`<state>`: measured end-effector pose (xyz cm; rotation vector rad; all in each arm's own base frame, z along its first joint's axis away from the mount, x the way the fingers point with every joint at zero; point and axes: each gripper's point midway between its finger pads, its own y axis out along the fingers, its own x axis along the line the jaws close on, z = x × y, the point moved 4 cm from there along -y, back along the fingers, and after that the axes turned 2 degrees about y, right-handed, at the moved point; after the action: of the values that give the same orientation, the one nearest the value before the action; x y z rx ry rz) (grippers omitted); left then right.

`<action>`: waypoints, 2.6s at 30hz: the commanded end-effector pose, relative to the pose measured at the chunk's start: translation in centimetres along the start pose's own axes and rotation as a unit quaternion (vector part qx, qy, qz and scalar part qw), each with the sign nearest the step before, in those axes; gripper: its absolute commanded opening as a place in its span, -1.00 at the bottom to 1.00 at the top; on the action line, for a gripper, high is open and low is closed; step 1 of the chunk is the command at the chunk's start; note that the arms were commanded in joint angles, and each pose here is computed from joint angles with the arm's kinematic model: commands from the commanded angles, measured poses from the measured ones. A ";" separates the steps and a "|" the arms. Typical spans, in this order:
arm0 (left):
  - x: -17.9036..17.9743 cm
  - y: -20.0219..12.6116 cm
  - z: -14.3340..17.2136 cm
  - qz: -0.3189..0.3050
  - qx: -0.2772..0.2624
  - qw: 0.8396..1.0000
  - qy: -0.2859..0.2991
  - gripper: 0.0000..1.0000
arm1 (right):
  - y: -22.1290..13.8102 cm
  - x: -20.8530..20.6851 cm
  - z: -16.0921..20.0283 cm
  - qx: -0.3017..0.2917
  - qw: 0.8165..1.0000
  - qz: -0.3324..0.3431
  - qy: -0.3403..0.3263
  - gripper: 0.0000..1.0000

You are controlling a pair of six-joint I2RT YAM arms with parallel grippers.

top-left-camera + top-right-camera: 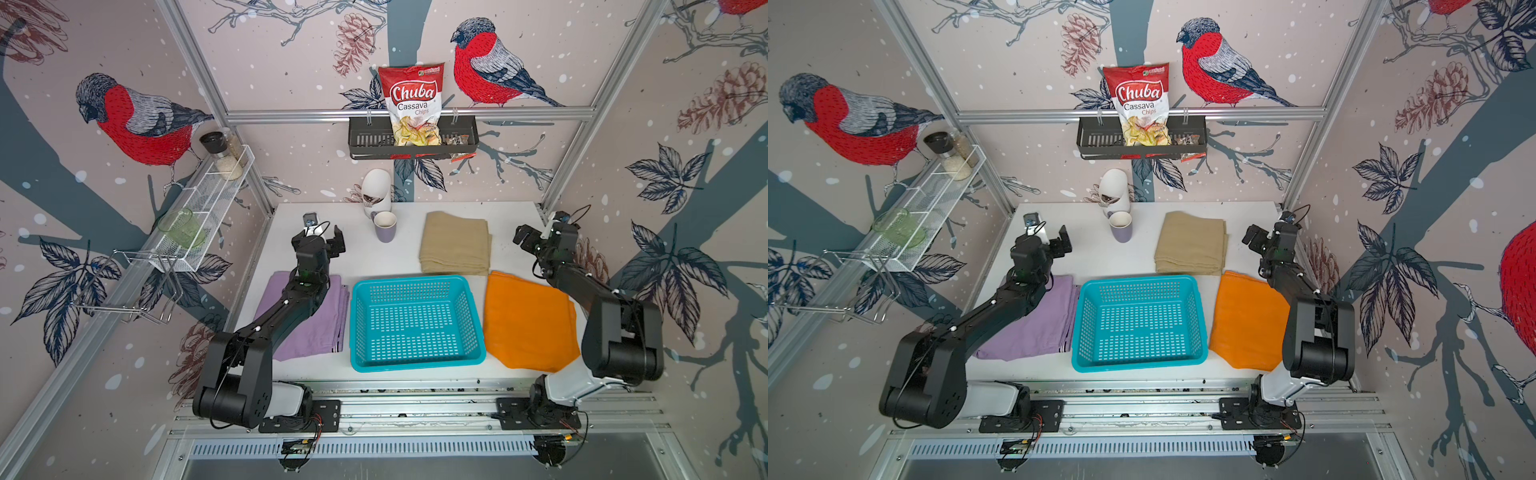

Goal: Put the folded long pants in the basket
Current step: Pick up the long pant at the center of the board.

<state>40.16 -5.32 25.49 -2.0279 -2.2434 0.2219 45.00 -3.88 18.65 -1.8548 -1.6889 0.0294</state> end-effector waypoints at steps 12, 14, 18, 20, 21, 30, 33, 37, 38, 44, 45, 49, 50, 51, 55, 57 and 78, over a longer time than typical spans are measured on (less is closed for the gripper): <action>-14.1 1.9 1.2 0.198 0.214 0.949 -0.120 0.92 | 6.5 4.7 8.0 0.232 0.967 -0.084 0.054 0.73; -15.2 1.6 1.8 0.207 0.231 0.943 -0.119 0.91 | 7.1 4.9 8.9 0.245 0.964 -0.083 0.061 0.76; -15.2 0.5 2.3 0.204 0.228 0.944 -0.125 0.91 | 8.1 4.5 11.0 0.274 0.955 -0.078 0.079 0.71; -14.6 -0.1 2.3 0.199 0.225 0.945 -0.128 0.91 | 8.4 4.2 12.0 0.284 0.952 -0.072 0.088 0.69; -14.5 -0.3 2.3 0.198 0.225 0.946 -0.126 0.91 | 8.5 4.3 12.3 0.285 0.952 -0.071 0.090 0.68; -14.6 -1.5 2.0 0.223 0.230 0.940 -0.120 0.91 | 10.3 7.3 14.7 0.299 0.948 -0.075 0.084 -0.02; -15.6 -1.2 1.2 0.251 0.223 0.933 -0.127 0.91 | 10.6 7.0 14.2 0.286 0.952 -0.061 0.094 -0.66; -18.5 0.4 0.6 0.299 0.239 0.914 -0.135 0.91 | 10.3 6.7 13.0 0.276 0.956 -0.051 0.082 -1.00; -19.4 1.0 0.6 0.313 0.247 0.907 -0.138 0.91 | 10.1 6.6 12.8 0.276 0.957 -0.046 0.076 -1.00; -25.3 4.6 3.3 0.355 0.307 0.875 -0.121 0.91 | 7.6 4.9 12.2 0.271 0.962 -0.011 0.041 -1.00; -26.0 5.2 4.1 0.354 0.317 0.872 -0.119 0.90 | 7.3 4.8 12.3 0.271 0.961 -0.013 0.043 -1.00; -28.1 7.9 8.0 0.338 0.360 0.862 -0.118 0.82 | 6.7 5.0 13.1 0.269 0.961 -0.024 0.055 -1.00; -28.4 8.6 8.9 0.333 0.369 0.859 -0.119 0.79 | 6.7 5.1 13.2 0.267 0.962 -0.027 0.059 -1.00; -28.8 9.2 9.6 0.329 0.378 0.857 -0.119 0.75 | 6.7 5.2 13.4 0.266 0.961 -0.029 0.062 -1.00; -29.6 10.8 12.2 0.318 0.403 0.850 -0.115 0.64 | 7.0 5.7 13.9 0.266 0.961 -0.037 0.065 -1.00; -29.8 11.4 13.2 0.315 0.409 0.849 -0.115 0.57 | 7.2 6.0 14.0 0.269 0.960 -0.040 0.065 -1.00; -32.9 11.6 17.5 0.367 0.460 0.787 -0.186 -0.83 | 7.6 7.4 13.2 0.265 0.960 -0.060 0.067 -1.00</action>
<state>52.83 -36.53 6.56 -2.1541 -0.9761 1.4509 47.38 7.97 7.26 -1.3498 -1.5046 0.2822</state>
